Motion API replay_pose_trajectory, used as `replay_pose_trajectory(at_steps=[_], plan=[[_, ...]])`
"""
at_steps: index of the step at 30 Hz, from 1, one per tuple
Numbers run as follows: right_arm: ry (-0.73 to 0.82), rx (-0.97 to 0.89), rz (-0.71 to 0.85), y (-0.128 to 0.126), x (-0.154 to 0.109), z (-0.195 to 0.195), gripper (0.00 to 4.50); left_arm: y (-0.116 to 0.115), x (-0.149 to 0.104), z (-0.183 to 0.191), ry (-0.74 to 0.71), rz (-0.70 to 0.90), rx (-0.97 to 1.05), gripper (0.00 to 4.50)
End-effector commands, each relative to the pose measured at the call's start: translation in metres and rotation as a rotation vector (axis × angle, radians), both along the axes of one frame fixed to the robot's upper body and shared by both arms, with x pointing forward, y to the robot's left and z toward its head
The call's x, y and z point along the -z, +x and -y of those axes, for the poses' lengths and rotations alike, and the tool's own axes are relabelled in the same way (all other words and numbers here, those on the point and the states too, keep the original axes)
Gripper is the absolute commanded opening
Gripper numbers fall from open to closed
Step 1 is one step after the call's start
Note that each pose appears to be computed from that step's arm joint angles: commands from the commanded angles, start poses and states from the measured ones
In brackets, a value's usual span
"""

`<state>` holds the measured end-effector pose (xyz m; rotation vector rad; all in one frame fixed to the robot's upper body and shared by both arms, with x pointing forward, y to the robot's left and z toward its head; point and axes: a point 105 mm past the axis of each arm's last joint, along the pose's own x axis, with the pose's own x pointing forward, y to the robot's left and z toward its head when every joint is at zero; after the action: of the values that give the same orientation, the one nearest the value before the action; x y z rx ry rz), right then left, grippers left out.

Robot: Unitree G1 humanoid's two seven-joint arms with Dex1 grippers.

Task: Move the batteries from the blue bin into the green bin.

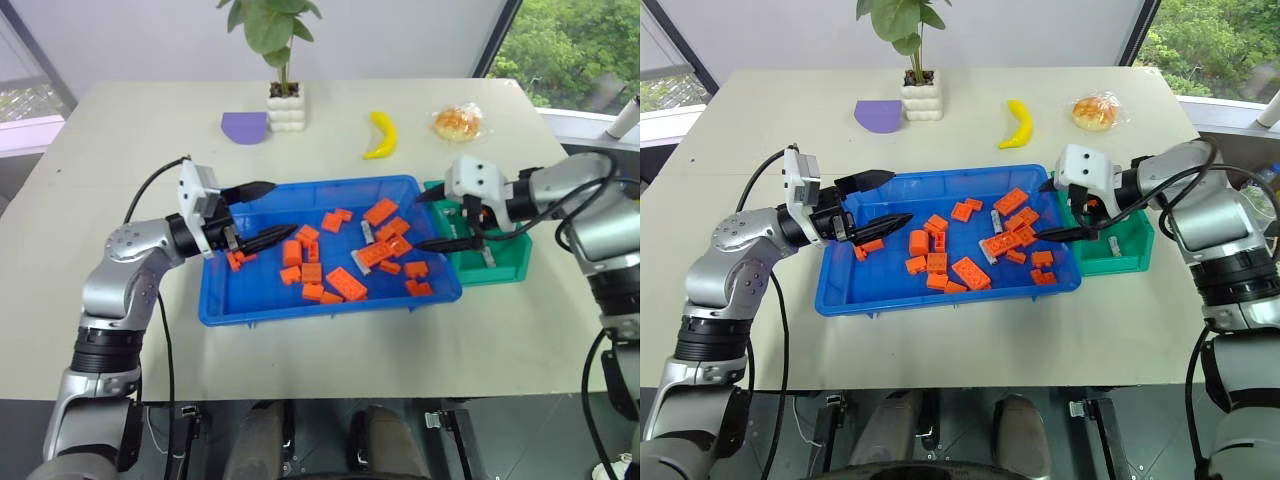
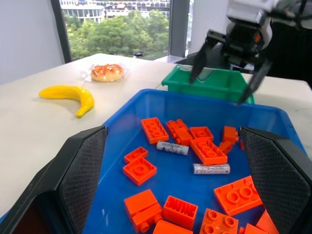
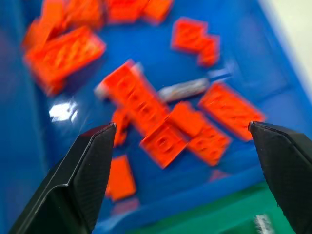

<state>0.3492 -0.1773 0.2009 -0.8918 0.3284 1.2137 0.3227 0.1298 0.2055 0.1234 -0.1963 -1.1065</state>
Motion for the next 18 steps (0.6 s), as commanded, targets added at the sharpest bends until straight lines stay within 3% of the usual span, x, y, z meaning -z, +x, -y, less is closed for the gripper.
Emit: replay_pose_trajectory(at_steps=[1,9,18], plan=[[-0.121,-0.147,0.038,0.003,0.002,-0.010,4.47,-0.006,-0.012,-0.007,-0.018,0.046,-0.026,4.50],[-0.170,-0.372,0.013,0.010,0.018,-0.051,4.47,-0.011,-0.010,-0.009,-0.021,0.042,-0.063,4.50],[-0.210,-0.439,-0.010,0.017,0.030,-0.062,4.47,-0.017,-0.010,-0.010,-0.029,0.041,-0.082,4.50]])
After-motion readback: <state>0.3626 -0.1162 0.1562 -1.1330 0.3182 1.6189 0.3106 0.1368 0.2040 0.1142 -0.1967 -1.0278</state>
